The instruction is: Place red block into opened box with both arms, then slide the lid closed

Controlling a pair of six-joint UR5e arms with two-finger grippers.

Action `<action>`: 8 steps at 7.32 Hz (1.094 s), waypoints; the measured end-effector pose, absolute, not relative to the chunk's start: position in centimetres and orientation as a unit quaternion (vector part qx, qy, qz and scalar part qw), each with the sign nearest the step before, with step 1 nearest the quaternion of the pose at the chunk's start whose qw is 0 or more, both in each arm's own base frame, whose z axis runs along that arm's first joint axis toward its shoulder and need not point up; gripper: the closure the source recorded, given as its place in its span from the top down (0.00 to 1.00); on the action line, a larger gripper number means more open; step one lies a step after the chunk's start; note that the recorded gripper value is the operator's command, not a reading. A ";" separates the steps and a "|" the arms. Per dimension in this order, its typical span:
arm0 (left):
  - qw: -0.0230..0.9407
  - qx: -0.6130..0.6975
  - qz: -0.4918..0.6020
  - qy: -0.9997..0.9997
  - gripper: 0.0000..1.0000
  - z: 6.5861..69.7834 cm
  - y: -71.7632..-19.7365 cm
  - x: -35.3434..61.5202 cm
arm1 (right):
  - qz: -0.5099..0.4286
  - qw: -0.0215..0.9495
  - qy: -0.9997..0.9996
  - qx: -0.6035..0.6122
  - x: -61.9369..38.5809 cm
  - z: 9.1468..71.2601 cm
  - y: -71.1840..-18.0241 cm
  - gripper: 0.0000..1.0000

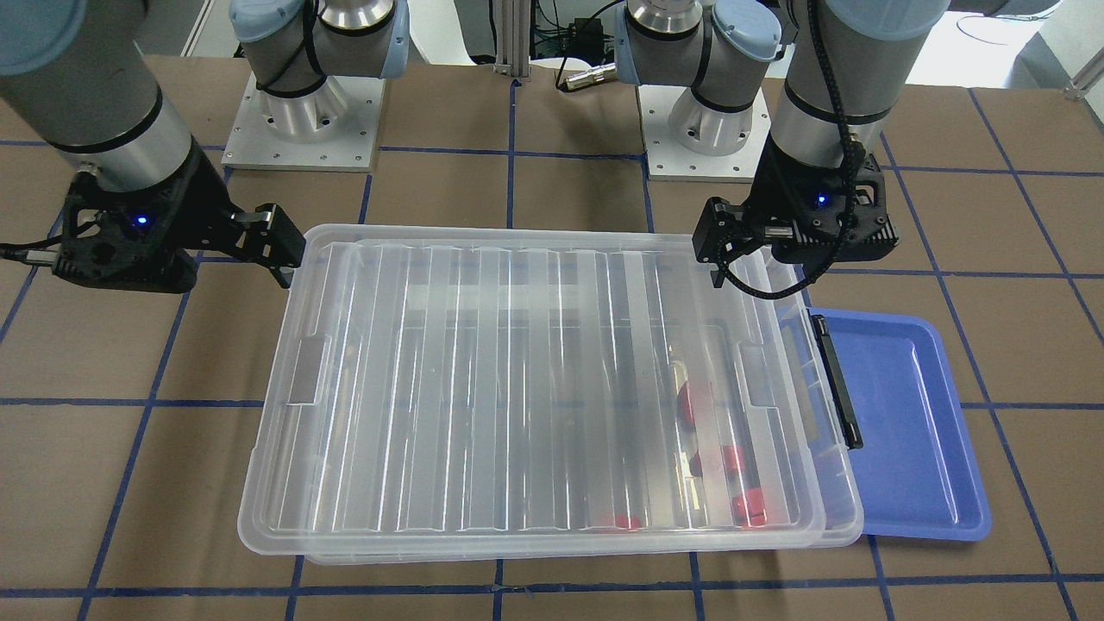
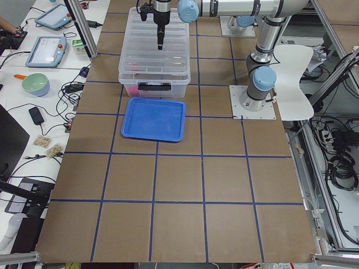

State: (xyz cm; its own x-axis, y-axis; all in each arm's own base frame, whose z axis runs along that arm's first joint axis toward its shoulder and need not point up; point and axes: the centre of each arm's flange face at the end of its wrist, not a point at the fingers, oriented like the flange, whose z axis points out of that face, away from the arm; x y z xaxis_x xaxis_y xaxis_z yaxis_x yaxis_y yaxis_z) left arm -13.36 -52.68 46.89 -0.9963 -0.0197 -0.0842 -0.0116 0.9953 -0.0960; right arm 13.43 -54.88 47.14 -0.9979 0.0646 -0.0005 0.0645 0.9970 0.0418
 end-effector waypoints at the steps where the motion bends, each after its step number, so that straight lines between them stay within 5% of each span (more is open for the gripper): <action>1: 0.042 -0.008 -0.048 0.998 1.00 46.9 -52.7 -13.4 | 0.019 0.000 0.999 0.035 14.6 47.4 -54.4 1.00; 8: 0.043 -0.008 -0.049 0.998 1.00 47.0 -52.7 -13.4 | 0.020 -0.009 0.999 0.048 13.3 48.5 -53.4 1.00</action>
State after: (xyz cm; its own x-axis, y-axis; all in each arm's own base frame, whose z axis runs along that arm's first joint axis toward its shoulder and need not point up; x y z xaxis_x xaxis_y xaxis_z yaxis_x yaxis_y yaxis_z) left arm -13.35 -52.68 46.97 -0.9961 -0.0198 -0.0858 -0.0114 0.9952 -0.0976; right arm 13.30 -53.43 48.46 -0.9952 0.0953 0.0204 0.0960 0.9946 0.0396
